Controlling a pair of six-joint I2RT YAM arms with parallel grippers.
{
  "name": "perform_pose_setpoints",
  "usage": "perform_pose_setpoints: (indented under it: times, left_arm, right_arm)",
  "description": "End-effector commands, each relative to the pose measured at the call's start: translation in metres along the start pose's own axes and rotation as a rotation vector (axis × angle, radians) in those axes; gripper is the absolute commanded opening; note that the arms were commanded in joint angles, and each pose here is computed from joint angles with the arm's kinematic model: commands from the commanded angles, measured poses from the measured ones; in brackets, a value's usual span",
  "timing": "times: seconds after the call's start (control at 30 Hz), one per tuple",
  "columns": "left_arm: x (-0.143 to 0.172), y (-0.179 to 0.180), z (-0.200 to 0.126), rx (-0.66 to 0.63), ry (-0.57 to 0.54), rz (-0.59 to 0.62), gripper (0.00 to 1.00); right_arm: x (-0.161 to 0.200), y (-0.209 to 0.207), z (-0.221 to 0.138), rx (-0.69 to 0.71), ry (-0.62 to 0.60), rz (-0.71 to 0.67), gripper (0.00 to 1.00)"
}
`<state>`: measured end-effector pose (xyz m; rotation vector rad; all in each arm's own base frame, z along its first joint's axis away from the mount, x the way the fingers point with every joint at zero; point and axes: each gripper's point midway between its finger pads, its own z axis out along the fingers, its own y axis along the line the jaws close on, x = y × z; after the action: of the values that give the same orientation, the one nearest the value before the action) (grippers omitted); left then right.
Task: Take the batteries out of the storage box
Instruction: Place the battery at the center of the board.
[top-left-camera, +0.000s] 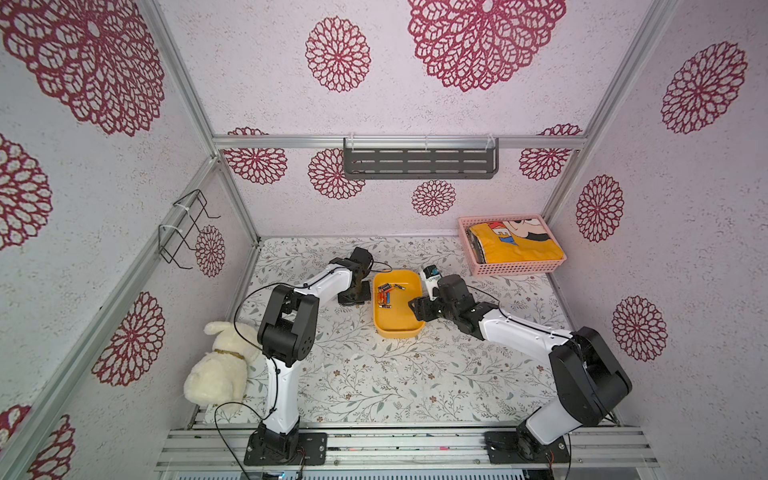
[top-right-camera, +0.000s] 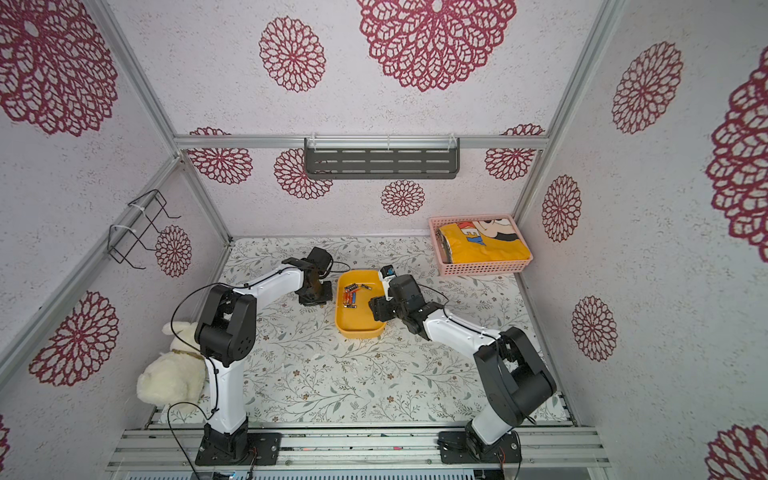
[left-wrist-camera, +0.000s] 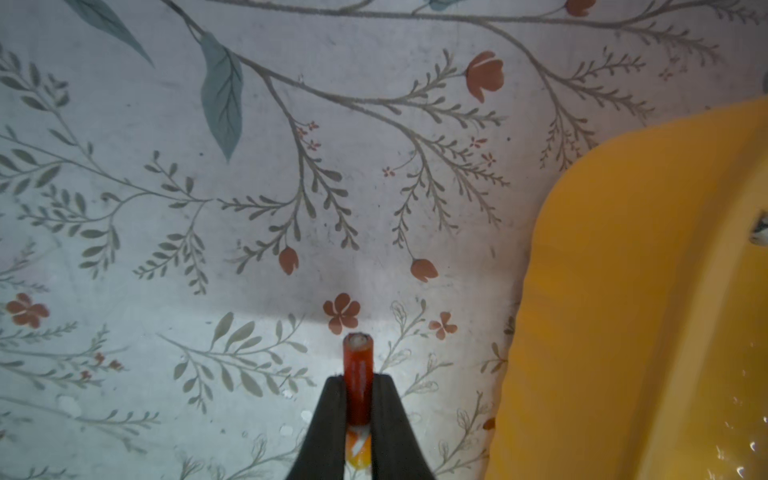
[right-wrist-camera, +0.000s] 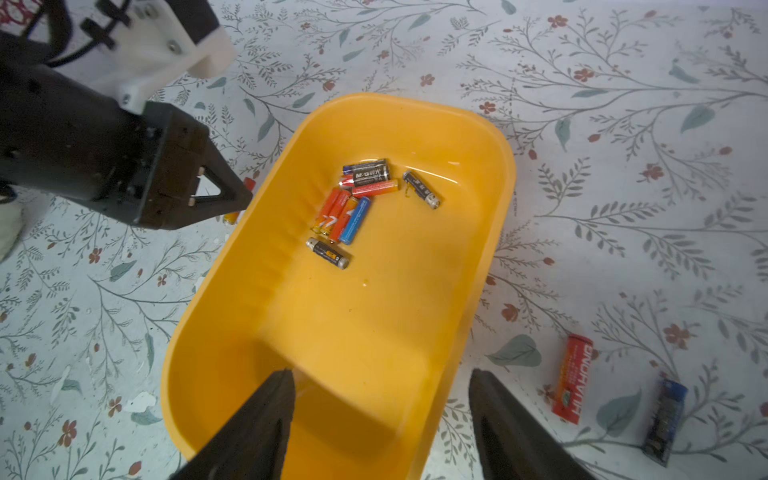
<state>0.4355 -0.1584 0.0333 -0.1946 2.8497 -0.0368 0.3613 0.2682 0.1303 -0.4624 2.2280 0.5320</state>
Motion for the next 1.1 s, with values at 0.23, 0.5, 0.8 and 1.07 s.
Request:
perform_pose_setpoints:
  times: [0.23, 0.5, 0.8, 1.07]
  left_arm:
    - [-0.012, -0.006, 0.022, -0.011, -0.015, 0.029, 0.00]
    - [-0.014, -0.003, 0.023, -0.035, -0.014, 0.019, 0.27]
    - [-0.026, -0.015, -0.032, -0.015, -0.090, 0.024, 0.34]
    - [-0.048, -0.067, -0.113, 0.076, -0.249, 0.065, 0.42]
  right_arm:
    - [-0.035, 0.010, -0.019, -0.026, -0.128, -0.037, 0.73]
    - [-0.040, 0.003, -0.026, 0.015, -0.159, -0.043, 0.73]
    - [-0.057, -0.004, -0.046, 0.066, -0.239, -0.037, 0.75]
    - [-0.047, -0.022, -0.046, 0.115, -0.251, 0.030, 0.74]
